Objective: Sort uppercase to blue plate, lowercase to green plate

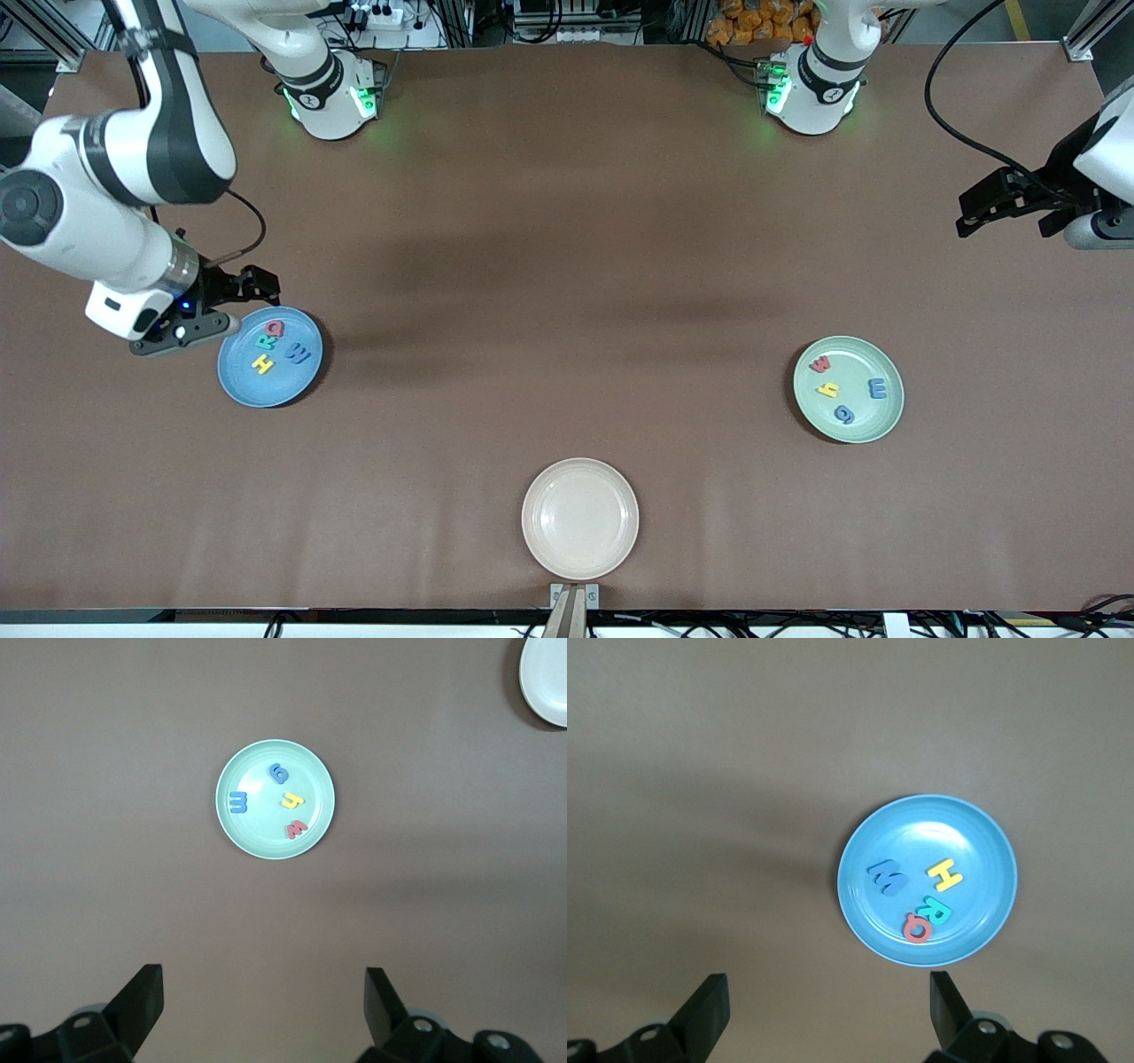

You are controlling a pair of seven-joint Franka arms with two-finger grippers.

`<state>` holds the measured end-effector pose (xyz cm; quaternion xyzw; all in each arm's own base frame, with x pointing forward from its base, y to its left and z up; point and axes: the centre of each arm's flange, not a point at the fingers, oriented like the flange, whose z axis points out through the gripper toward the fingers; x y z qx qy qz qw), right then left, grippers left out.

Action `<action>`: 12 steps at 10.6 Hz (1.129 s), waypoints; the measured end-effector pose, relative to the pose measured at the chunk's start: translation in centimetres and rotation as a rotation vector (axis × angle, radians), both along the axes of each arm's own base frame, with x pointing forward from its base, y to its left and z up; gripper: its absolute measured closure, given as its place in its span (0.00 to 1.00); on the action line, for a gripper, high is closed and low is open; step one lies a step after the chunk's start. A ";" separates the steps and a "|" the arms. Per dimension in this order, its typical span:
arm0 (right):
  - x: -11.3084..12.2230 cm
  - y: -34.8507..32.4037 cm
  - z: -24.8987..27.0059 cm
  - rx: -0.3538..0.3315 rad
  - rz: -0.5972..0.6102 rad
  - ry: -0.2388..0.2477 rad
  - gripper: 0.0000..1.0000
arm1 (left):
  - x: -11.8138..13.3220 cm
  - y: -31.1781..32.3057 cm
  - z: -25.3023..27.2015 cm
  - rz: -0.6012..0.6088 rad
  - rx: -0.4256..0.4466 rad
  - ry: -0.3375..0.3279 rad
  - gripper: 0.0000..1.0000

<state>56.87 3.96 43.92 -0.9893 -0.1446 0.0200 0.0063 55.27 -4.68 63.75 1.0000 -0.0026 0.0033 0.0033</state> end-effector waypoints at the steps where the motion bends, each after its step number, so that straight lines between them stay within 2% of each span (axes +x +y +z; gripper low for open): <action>1: -0.3 -1.0 1.8 0.000 -0.015 -0.032 0.00 | 0.0 0.0 0.0 0.000 0.000 0.000 0.00; 3: -0.9 -4.1 5.5 -0.002 -0.007 -0.090 0.00 | 0.0 0.0 0.0 0.000 0.000 0.001 0.00; 6: -1.2 -6.9 12.3 0.031 -0.056 -0.123 0.00 | 0.0 0.0 -0.1 0.000 0.000 0.001 0.00; 9: -1.8 -8.8 17.6 0.051 -0.115 -0.135 0.00 | 0.0 0.0 0.0 0.000 0.000 0.001 0.00; 12: -2.6 -7.4 21.9 0.039 -0.131 -0.136 0.00 | 0.0 0.0 0.0 0.000 0.000 -0.001 0.00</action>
